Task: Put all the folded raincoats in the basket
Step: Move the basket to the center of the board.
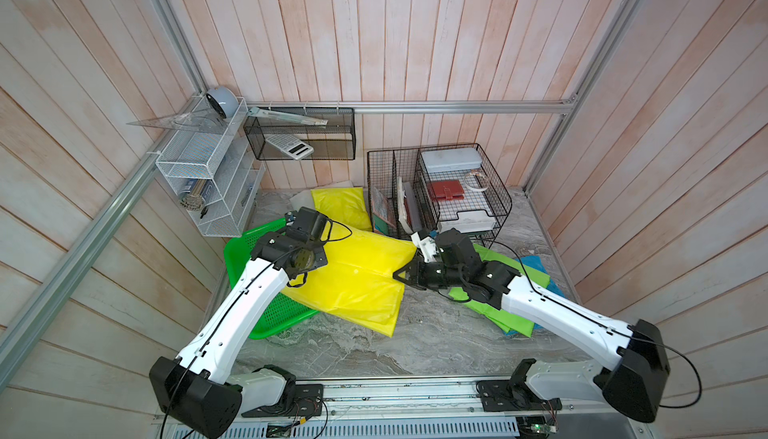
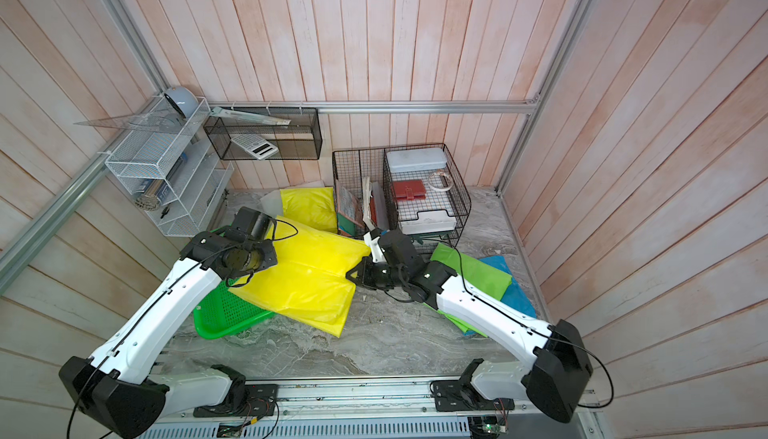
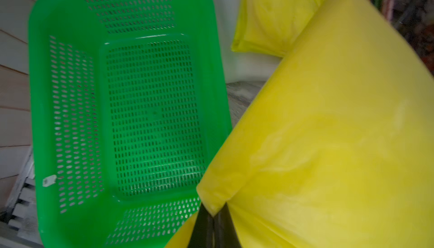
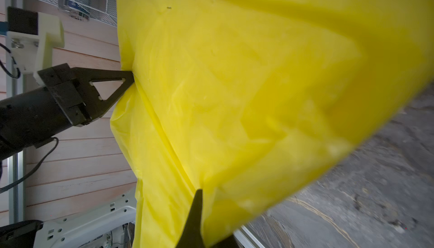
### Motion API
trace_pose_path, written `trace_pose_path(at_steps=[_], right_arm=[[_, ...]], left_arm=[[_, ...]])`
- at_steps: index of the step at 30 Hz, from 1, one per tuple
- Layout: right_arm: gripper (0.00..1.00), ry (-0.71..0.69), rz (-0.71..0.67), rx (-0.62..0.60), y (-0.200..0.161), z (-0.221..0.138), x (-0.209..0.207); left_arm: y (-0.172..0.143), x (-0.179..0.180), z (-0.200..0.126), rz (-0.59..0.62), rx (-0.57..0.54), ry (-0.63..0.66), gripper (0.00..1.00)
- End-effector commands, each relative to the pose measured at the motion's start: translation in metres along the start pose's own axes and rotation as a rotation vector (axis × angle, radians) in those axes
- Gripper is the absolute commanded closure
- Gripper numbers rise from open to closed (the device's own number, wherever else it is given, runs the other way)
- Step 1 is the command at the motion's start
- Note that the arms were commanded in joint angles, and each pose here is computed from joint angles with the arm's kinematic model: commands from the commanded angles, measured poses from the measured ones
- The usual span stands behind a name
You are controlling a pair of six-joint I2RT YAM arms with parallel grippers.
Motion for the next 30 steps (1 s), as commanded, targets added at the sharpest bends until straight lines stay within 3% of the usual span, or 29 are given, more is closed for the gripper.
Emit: trace_pose_path(at_steps=[1,4,9,16,30], right_arm=[[1.00,0.036,0.019,-0.053,0.006,0.025,0.032],[1.00,0.040,-0.034,-0.042,0.004,0.058,0.057],[1.00,0.082,0.069,-0.051,0.009,0.110,0.063],[1.00,0.117,0.092,-0.012,0.004,0.166,0.083],[1.00,0.097,0.128,0.111,-0.059,0.245,0.082]], left_arm=[[0.026,0.039,0.011,0.063,-0.031,0.204,1.00],[0.047,0.051,0.025,0.071,-0.051,0.250,1.00],[0.076,0.074,0.054,0.072,-0.048,0.359,1.00],[0.108,0.083,0.082,0.102,-0.101,0.464,1.00],[0.103,0.095,0.122,0.112,-0.050,0.524,1.00]])
Point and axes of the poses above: each gripper's point midway between its finger pads, its own z axis out along the fingers, its own x axis along the line the jaws close on, y = z × x, the point moved 4 cm from there along -z, back along the fingers, and after that the axes turned 3 degrees about -z, right-handed, at the moved point
